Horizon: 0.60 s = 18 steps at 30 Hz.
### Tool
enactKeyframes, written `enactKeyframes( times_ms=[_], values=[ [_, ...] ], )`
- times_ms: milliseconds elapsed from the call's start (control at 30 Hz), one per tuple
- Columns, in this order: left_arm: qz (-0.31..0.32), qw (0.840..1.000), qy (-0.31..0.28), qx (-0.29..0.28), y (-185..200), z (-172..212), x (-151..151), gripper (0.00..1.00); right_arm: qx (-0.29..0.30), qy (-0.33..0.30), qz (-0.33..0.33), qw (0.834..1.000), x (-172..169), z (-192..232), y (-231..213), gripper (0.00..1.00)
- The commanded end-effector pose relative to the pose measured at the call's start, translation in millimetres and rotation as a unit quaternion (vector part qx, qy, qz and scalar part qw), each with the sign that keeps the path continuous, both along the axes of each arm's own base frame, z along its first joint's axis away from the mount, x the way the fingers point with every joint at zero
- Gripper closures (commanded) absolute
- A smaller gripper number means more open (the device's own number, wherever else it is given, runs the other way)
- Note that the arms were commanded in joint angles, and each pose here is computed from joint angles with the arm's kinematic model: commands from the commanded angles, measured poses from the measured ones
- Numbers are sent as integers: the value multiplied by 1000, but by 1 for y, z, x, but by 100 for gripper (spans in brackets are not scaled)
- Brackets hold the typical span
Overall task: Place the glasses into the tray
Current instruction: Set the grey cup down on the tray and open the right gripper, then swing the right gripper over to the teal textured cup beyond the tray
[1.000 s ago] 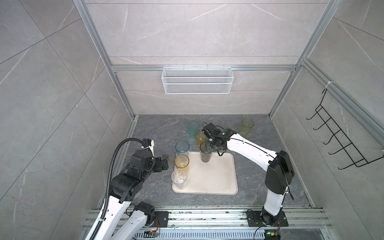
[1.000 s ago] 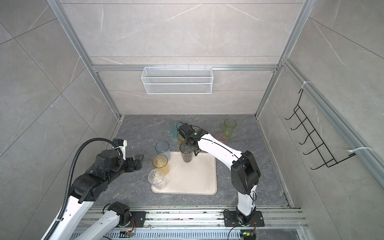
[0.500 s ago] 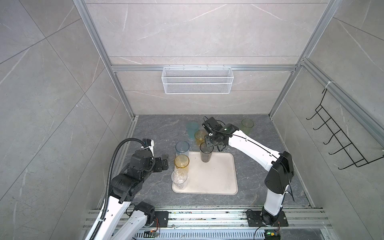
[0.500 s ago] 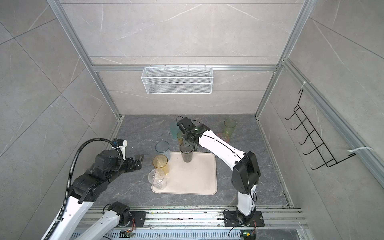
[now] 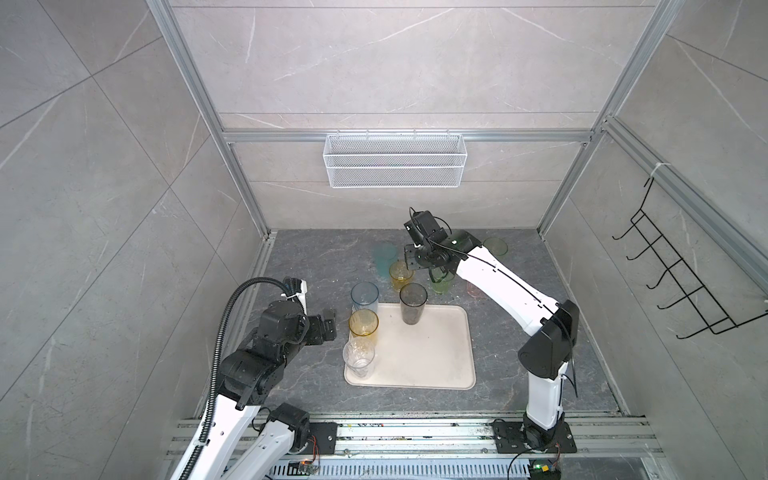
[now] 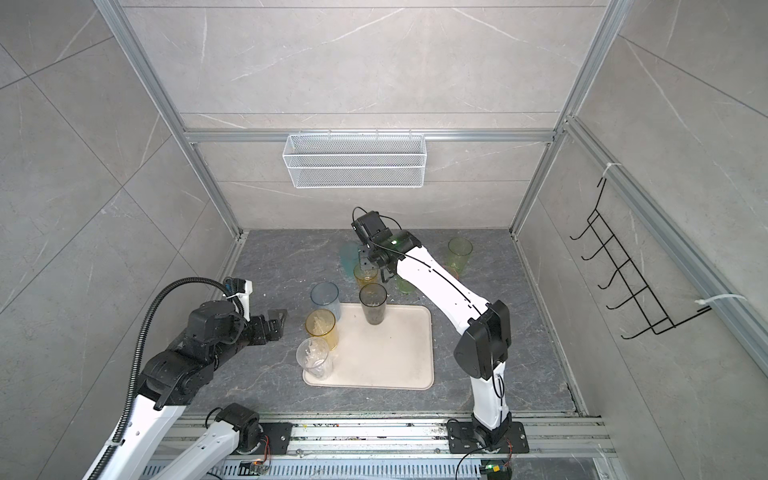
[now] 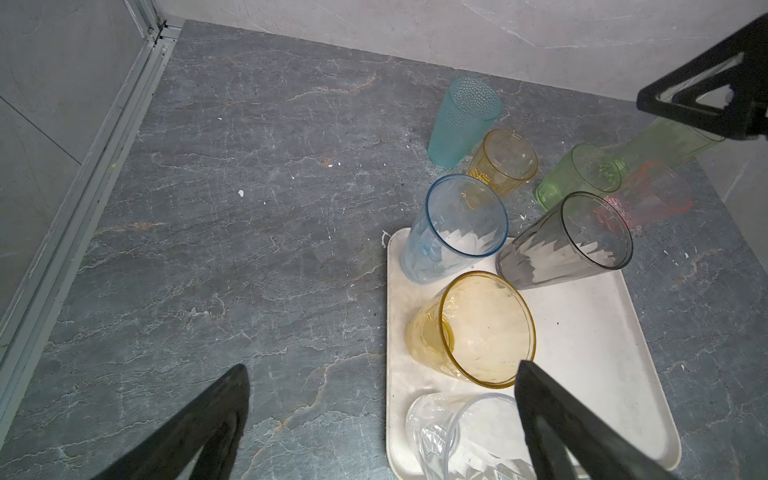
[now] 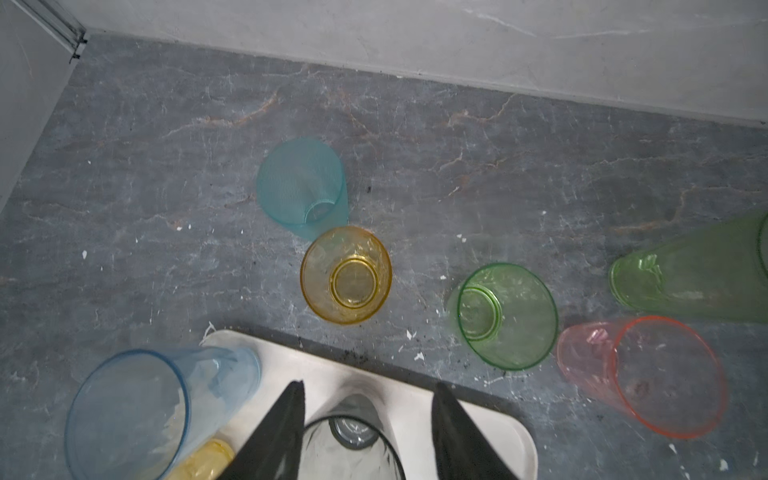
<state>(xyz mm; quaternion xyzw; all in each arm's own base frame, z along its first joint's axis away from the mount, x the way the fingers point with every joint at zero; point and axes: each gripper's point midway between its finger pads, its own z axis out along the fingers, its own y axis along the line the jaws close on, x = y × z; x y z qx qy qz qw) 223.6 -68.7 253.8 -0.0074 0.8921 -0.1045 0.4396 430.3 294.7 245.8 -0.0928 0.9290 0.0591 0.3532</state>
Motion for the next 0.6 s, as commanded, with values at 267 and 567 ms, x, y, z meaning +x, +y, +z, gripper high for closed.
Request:
enactKeyframes(
  times_ms=[267,567],
  values=[
    [13,1000,-14,-5,4,3,2,0,11,5,3,1000,44,-12,24,46],
    [16,1000,-15,-5,5,4,2,0,20,4,5,1000,64,-21,39,46]
  ],
)
